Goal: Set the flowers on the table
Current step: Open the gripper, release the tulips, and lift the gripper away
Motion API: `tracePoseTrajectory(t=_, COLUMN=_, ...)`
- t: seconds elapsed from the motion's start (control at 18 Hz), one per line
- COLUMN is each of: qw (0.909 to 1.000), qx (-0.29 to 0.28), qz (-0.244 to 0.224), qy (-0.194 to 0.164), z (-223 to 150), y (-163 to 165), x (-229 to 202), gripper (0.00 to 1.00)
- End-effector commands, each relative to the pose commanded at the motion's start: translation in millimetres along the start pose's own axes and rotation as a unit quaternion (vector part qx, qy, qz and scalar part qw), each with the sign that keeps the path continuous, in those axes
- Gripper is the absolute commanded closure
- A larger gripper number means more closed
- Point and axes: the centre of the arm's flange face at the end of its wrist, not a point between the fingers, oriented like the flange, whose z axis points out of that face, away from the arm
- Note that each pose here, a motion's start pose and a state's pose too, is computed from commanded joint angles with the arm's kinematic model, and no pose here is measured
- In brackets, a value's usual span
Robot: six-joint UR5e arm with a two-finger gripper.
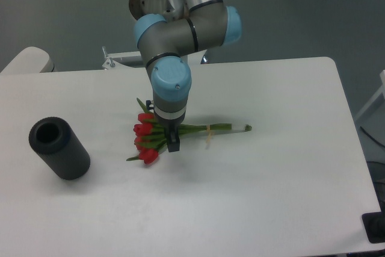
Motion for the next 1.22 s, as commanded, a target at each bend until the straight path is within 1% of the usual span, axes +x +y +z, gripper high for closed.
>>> tracePoseTrajectory(t=0.33, qw=0.9994, qx=-0.008, qz=-0.028, qy=-0.018, z=-9, y=43, x=-45, gripper=0.0)
tracePoseTrajectory(t=0.5, qw=0.9984, qx=-0.009, qz=-0.048, qy=-0.027, z=-14, y=75, x=-70, gripper=0.0)
tracePoseTrajectory(t=0.61, qw=0.998, qx=-0.009, qz=-0.055, qy=-0.032, z=-13, y=88, x=-83, gripper=0.0)
tracePoseTrajectory(t=0.94, qw=0.9971, qx=-0.018, qz=-0.059, qy=-0.043, z=-9, y=107, x=-121, gripper=0.0)
tracePoseTrajectory(t=1.22, qw=0.9962, qx=-0.023, qz=-0.067, qy=-0.052, z=-12, y=122, x=-137, gripper=0.0)
